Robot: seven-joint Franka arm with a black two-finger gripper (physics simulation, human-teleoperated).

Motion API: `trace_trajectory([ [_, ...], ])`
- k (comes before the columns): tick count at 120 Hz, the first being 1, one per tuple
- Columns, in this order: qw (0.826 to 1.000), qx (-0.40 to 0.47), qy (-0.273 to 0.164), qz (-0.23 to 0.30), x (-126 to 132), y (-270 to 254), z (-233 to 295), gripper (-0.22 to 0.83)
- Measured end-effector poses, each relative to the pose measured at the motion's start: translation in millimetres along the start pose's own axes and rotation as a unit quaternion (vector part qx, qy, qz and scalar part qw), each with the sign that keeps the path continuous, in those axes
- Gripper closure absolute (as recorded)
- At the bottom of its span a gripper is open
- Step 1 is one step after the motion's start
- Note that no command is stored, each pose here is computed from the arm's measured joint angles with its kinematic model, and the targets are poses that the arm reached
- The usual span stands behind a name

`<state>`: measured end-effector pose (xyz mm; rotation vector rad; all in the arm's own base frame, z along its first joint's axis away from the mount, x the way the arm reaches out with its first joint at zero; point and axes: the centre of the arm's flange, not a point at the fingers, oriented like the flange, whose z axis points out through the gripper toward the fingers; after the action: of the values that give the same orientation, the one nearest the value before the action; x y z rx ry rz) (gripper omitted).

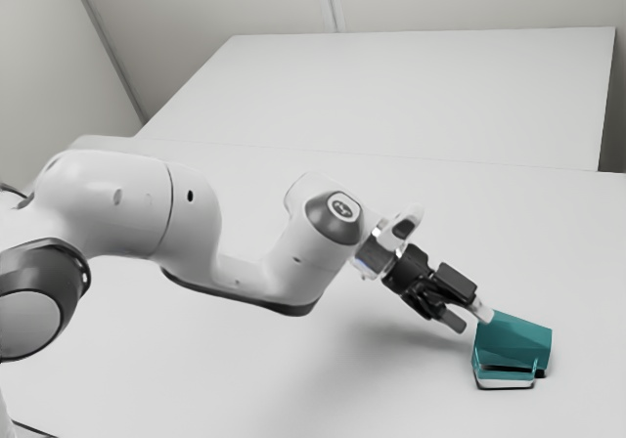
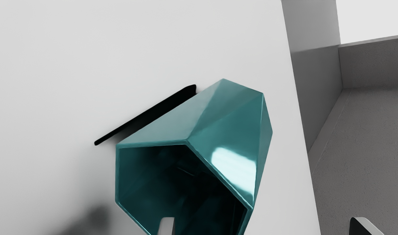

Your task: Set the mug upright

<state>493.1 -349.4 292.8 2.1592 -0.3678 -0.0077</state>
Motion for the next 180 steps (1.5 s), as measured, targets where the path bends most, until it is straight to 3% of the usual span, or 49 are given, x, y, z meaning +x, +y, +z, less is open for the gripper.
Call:
trace_trajectory([
  [68,0.999,-0.025,0.002,0.034,11.9,-9.8,44.3,0.05],
  [141,0.997,-0.029,0.004,0.07,15.3,-0.1,51.5,0.65],
  [180,0.995,-0.03,0.019,0.098,20.2,28.8,34.8,0.75],
])
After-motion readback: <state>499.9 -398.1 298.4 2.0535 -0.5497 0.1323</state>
